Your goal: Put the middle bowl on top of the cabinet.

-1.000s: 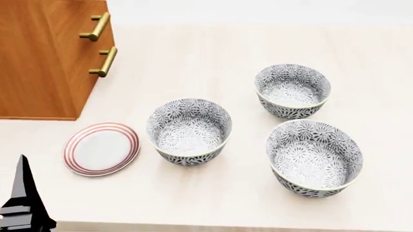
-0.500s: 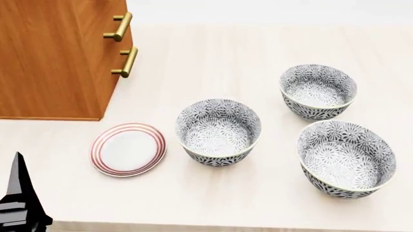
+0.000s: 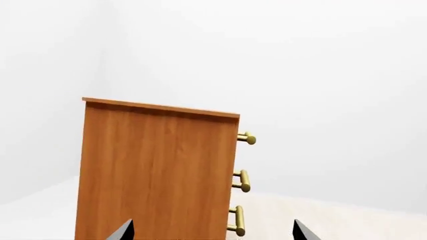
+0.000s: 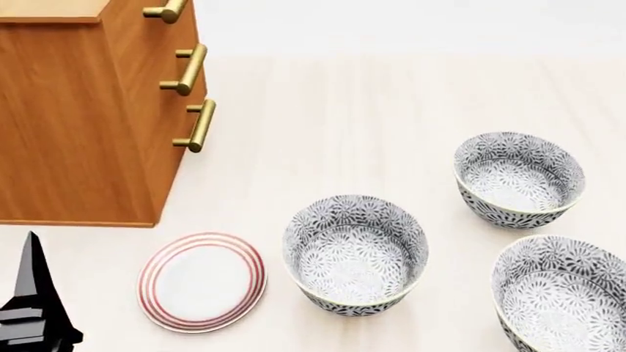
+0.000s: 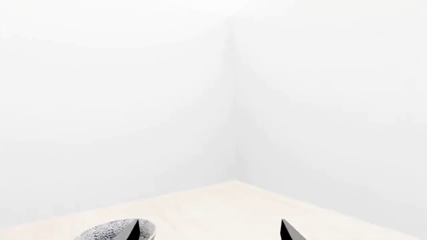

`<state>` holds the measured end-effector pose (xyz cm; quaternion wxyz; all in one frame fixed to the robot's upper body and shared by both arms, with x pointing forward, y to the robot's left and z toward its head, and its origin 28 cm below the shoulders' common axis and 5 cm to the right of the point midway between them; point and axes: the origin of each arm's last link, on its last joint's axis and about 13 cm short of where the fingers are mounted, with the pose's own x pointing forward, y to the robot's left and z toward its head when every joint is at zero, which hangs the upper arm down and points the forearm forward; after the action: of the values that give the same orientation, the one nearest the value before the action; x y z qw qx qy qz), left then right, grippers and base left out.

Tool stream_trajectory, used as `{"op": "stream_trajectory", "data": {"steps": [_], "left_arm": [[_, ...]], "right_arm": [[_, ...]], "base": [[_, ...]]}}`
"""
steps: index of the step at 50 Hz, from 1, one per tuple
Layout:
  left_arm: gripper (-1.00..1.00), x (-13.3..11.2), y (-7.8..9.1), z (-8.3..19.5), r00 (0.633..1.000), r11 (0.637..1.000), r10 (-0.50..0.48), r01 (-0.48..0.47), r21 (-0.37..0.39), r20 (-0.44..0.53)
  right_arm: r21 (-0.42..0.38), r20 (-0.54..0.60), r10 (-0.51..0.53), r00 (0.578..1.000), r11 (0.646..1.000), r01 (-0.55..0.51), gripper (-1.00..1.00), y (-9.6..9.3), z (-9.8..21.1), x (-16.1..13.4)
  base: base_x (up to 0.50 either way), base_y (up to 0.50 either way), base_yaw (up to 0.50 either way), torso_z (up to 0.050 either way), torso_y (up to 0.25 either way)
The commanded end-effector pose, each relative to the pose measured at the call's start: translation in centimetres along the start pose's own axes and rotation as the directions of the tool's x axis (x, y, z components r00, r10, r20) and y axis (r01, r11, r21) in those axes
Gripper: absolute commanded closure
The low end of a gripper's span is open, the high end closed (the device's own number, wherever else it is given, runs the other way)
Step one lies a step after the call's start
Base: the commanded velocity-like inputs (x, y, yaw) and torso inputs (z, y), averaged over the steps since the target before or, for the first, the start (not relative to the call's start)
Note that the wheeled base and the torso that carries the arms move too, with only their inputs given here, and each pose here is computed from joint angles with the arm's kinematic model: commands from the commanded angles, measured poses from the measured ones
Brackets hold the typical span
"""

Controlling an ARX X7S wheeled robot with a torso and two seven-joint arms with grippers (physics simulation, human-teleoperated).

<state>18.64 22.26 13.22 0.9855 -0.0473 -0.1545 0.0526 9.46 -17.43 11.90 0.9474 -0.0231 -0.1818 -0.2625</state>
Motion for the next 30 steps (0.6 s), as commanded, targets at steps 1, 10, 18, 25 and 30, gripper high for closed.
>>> {"op": "stream_trajectory", "data": {"steps": [1,10,18,25,30], "left_arm": [[-1.00,-0.04,-0.05,0.00,1.000,1.000,-0.005,0.005,0.002,-0.003],[-1.00,-0.10,0.03,0.18,1.000,1.000,-0.003,0.003,-0.003,0.002],[-1.00,-0.20,0.00,0.22,1.000,1.000,-0.003,0.003,-0.004,0.003],[-1.00,-0.39,-0.06,0.46,1.000,1.000,-0.005,0.005,-0.011,0.000],[-1.00,-0.38,-0.06,0.39,1.000,1.000,-0.002,0.002,-0.015,-0.004]], "right_arm": [[0.011,0.000,-0.013,1.000,1.000,0.013,-1.00,-0.17,0.19,-0.08],[0.014,0.011,-0.018,1.000,1.000,0.018,-1.00,-0.28,0.42,-0.19],[-0.001,0.009,-0.029,1.000,1.000,0.029,-1.00,-0.30,0.38,-0.19],[-0.001,0.002,-0.010,1.000,1.000,0.010,-1.00,-0.42,0.50,-0.23],[-0.008,0.019,-0.022,1.000,1.000,0.022,-1.00,-0.45,0.62,-0.29]], "base": [[0.16,0.00,0.00,0.000,0.000],[0.47,-0.04,0.00,0.000,0.000],[0.49,-0.04,0.00,0.000,0.000],[0.28,0.00,0.00,0.000,0.000],[0.20,0.00,0.00,0.000,0.003]]}}
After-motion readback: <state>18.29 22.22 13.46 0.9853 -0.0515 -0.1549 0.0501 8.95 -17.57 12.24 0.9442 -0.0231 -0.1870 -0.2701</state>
